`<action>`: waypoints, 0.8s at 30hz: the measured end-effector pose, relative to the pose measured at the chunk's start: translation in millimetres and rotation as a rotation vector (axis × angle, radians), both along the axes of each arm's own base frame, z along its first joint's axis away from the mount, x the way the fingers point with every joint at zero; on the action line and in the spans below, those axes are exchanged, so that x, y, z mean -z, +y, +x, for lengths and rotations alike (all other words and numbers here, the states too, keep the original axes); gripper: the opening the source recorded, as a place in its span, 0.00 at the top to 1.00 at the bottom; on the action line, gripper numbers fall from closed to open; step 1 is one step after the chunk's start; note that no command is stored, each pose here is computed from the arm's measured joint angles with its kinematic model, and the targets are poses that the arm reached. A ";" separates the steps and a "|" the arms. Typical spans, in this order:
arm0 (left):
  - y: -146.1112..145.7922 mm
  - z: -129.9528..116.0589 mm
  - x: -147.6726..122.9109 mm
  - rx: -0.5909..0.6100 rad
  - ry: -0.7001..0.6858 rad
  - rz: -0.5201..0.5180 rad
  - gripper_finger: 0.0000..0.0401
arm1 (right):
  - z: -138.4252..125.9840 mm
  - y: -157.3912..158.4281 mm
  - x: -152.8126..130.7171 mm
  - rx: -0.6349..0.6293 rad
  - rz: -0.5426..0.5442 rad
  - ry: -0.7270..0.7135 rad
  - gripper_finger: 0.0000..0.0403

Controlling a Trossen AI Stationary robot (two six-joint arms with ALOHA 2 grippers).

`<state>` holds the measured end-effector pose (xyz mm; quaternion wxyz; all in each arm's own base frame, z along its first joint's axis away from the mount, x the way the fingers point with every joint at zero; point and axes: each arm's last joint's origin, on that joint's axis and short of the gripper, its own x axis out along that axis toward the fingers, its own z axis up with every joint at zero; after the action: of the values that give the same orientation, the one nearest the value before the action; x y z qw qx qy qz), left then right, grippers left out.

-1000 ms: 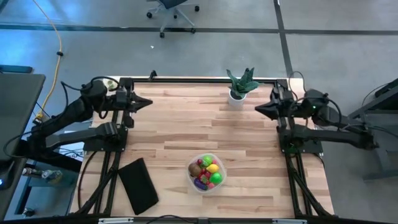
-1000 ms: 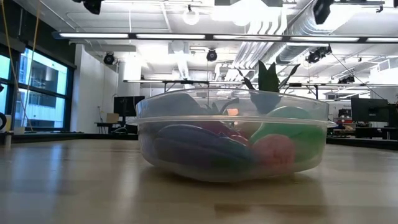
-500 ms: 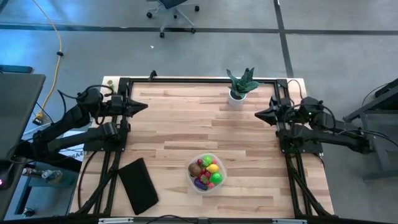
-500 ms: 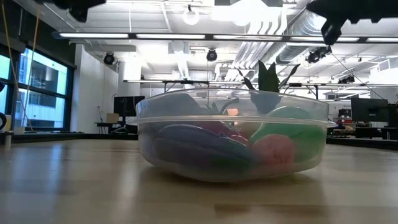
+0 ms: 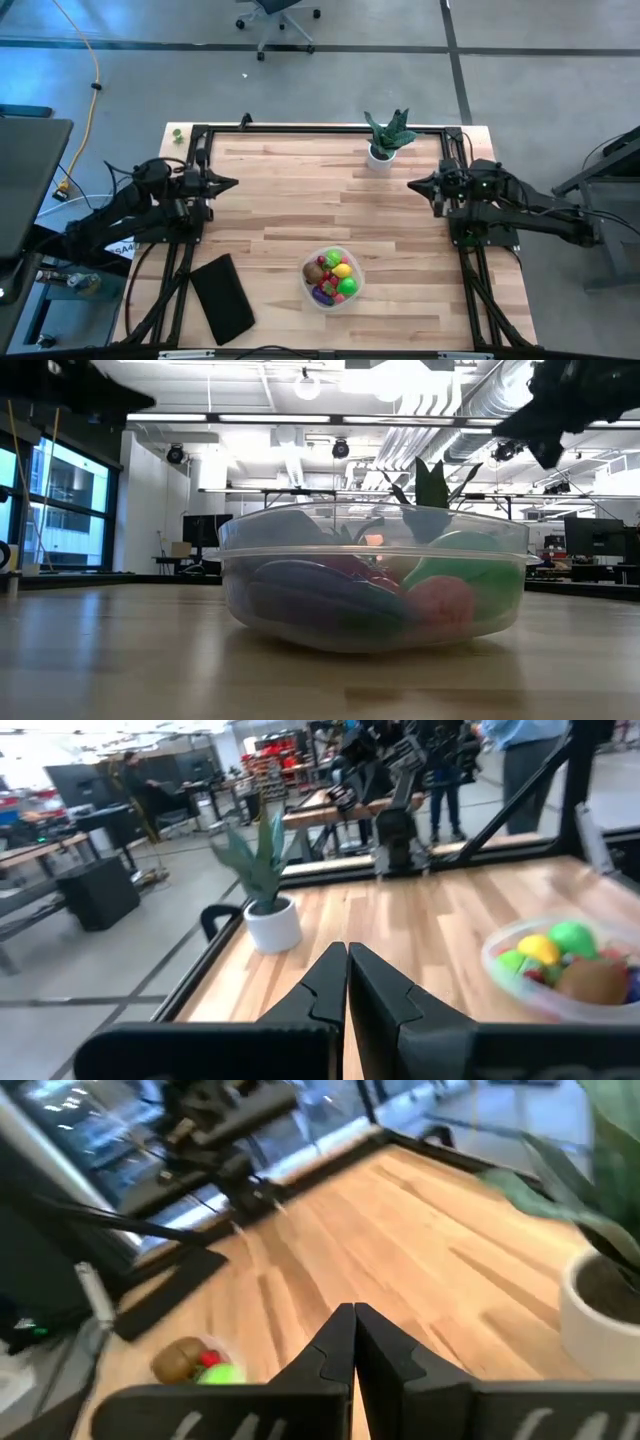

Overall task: Pick and placing Produce into tupperware
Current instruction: Return to Home Position

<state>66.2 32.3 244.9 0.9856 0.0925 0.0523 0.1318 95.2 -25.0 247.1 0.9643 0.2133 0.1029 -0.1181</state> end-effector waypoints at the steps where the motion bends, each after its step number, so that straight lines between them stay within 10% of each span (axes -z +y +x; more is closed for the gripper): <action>1: 0.4 0.0 4.5 -0.011 0.005 0.004 0.99 | -0.4 -0.3 1.7 0.016 0.013 0.015 1.00; 24: 11.8 7.4 69.3 -0.192 0.242 -0.026 0.99 | -1.9 -2.1 5.2 0.093 0.013 0.055 1.00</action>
<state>73.5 44.1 175.6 0.9560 0.0894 0.1810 0.2127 93.2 -27.2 241.8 0.9533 0.2208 0.1200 -0.1678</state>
